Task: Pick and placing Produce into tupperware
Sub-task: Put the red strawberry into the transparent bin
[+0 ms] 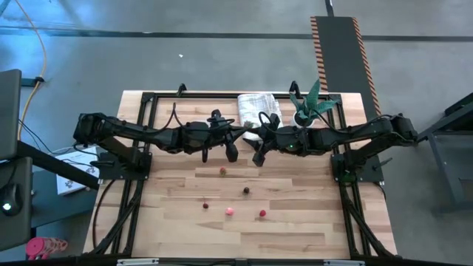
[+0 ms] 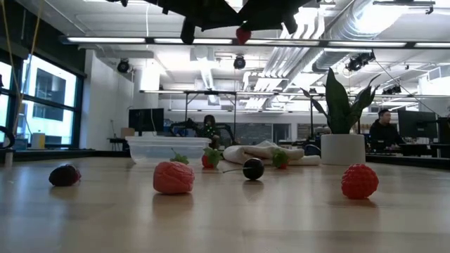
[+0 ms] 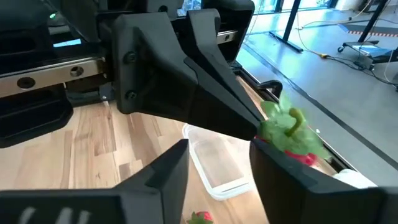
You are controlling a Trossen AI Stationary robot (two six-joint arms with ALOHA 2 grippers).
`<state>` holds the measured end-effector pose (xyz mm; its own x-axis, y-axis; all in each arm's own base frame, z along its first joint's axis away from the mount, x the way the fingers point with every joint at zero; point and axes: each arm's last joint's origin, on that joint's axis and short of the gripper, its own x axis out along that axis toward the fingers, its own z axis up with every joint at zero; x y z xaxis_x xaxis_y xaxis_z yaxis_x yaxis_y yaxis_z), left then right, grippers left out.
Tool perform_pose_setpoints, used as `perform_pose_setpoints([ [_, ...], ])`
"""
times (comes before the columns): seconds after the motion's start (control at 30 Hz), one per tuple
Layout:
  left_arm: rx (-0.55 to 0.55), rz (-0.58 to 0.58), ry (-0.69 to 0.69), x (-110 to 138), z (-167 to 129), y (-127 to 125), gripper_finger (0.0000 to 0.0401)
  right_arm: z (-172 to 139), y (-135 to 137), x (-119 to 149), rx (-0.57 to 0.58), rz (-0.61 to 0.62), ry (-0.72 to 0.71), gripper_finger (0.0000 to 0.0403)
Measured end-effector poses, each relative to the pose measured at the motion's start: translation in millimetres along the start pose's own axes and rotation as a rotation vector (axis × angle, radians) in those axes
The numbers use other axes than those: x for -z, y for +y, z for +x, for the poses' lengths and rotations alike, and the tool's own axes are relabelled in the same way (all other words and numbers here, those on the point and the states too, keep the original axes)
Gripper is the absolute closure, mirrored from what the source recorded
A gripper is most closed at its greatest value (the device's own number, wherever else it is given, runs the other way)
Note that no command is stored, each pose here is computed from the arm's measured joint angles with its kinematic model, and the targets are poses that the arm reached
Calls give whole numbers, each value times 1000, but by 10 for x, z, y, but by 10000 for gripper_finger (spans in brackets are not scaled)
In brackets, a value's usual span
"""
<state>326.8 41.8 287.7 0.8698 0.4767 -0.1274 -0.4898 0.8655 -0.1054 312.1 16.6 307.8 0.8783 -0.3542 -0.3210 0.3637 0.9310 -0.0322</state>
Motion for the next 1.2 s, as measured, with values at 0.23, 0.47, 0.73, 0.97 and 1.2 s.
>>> perform_pose_setpoints([
  [0.23, -19, 0, -3, 0, -1, 4, 401, 0, -1, 2, 3, -1, 2, 216],
  [0.47, -168, 54, 27, -21, -79, 74, 401, 0, -2, 3, 3, -1, 3, 215],
  [0.73, -359, 102, 159, -17, -312, 220, 401, 0, -3, 4, 4, -22, 3, 215],
  [0.97, -323, 69, 144, -103, -401, 233, 401, -28, -44, 110, -3, 55, 129, 215],
  [1.2, -258, 60, 153, -141, -447, 231, 401, -88, -95, 306, 51, 114, 329, 215],
])
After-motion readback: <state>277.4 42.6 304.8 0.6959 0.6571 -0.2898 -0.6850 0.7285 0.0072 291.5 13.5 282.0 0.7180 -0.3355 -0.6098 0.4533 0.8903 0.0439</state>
